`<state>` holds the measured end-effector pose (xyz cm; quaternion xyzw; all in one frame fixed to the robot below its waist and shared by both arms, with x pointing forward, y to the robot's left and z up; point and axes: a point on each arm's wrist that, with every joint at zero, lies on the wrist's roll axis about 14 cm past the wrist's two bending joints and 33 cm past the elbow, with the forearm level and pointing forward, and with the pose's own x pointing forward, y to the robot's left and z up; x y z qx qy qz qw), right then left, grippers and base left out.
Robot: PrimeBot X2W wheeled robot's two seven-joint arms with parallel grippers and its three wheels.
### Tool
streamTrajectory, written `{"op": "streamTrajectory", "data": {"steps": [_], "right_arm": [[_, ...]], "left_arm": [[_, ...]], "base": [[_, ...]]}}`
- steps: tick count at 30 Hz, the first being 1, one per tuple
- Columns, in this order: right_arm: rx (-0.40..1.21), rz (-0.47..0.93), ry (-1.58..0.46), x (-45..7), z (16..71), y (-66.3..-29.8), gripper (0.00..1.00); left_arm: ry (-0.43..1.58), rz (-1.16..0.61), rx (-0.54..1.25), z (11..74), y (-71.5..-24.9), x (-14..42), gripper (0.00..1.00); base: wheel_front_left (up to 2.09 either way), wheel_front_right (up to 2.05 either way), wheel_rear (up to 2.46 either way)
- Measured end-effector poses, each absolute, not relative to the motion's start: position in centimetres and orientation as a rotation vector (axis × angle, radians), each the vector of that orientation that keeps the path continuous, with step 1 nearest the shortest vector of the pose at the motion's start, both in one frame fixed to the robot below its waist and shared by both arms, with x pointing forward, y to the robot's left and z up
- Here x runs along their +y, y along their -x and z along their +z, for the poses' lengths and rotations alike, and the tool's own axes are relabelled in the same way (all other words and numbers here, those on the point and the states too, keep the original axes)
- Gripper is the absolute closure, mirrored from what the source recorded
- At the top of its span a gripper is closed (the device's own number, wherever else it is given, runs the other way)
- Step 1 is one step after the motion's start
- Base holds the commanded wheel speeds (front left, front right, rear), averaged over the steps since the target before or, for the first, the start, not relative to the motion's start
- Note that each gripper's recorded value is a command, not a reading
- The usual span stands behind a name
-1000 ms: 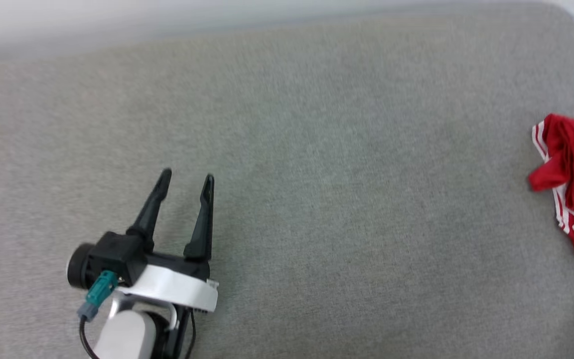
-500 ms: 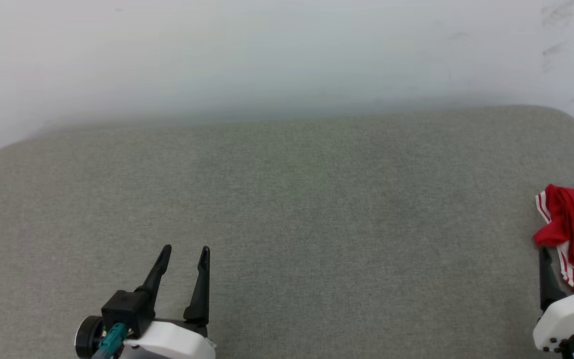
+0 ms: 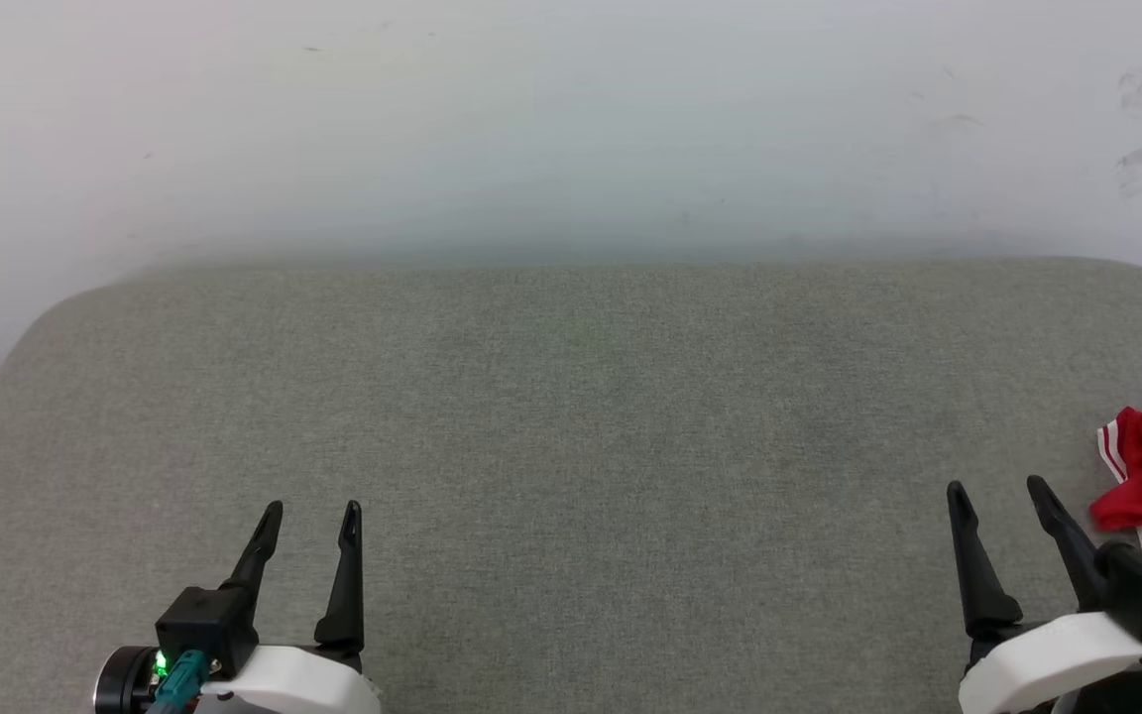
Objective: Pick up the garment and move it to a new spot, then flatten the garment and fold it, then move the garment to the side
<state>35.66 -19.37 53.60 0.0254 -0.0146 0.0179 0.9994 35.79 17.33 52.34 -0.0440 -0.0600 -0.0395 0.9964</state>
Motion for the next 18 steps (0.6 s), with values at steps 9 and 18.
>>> {"op": "streamTrajectory", "data": {"steps": [9,18], "right_arm": [[-0.032,0.051,-0.060,-18.8,53.7,-34.0,0.00],[-0.047,0.062,-0.059,-18.4,54.2,-33.8,0.00]], "left_arm": [[0.081,-0.070,-0.112,52.0,-36.2,17.6,0.00],[0.077,-0.079,-0.101,51.7,-36.2,17.3,0.00]], "base": [[0.00,0.00,0.00],[0.00,0.00,0.00]]}}
